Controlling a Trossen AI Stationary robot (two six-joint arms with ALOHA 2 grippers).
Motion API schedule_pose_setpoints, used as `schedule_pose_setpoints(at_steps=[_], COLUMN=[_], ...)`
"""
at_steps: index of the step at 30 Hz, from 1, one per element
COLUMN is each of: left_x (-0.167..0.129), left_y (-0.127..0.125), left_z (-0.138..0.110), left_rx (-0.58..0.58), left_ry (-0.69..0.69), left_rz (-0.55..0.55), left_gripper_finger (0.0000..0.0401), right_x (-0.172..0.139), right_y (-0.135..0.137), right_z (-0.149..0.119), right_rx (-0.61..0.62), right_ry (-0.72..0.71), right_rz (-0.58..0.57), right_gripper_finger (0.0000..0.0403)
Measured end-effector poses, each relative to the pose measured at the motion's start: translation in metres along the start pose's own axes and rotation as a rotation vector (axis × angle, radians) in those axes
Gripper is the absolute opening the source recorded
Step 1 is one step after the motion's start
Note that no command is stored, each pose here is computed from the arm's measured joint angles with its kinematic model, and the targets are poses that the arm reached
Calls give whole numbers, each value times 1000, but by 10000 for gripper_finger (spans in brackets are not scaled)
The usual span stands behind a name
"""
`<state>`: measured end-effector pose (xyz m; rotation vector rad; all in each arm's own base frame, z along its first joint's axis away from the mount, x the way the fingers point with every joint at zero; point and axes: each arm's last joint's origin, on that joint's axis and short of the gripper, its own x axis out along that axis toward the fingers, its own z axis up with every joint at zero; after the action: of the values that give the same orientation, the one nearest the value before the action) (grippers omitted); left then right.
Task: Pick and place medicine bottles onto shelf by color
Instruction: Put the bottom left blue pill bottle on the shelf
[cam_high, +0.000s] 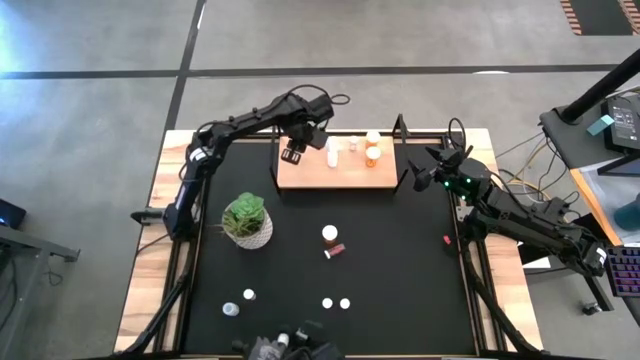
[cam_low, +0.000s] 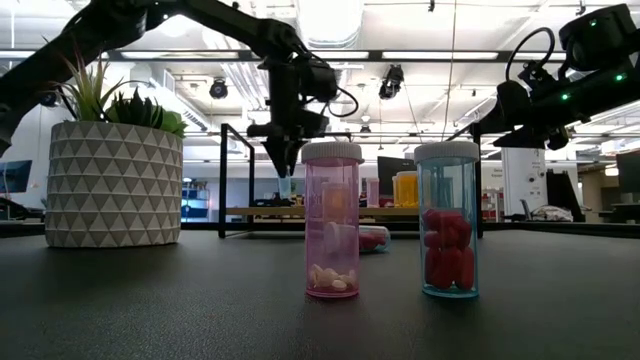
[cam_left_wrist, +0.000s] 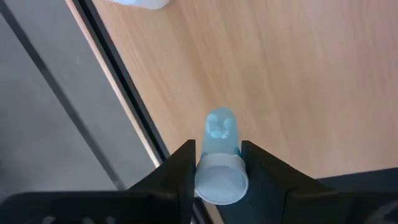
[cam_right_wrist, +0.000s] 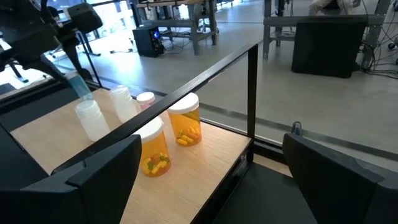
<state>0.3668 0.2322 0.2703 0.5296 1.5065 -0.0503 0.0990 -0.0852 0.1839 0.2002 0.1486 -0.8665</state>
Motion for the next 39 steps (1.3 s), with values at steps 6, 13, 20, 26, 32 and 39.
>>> schedule_pose_setpoints(at_steps=[6, 13, 20, 26, 32, 39], left_x=[0, 12, 19, 20, 21, 21], left_y=[5, 3, 3, 3, 4, 4], left_z=[2, 0, 1, 0, 2, 2], left_rx=[71, 97, 95, 88, 80, 127], left_ry=[-31, -27, -36, -34, -46, -50], left_rz=[38, 27, 34, 32, 50, 50], left_gripper_finger=[94, 94, 94, 94, 94, 94], right_x=[0, 0, 0, 0, 0, 0], right_y=[0, 0, 0, 0, 0, 0], right_z=[0, 0, 0, 0, 0, 0], right_rx=[0, 0, 0, 0, 0, 0], right_ry=[0, 0, 0, 0, 0, 0], right_rz=[0, 0, 0, 0, 0, 0], right_gripper_finger=[380, 380, 380, 380, 380, 380])
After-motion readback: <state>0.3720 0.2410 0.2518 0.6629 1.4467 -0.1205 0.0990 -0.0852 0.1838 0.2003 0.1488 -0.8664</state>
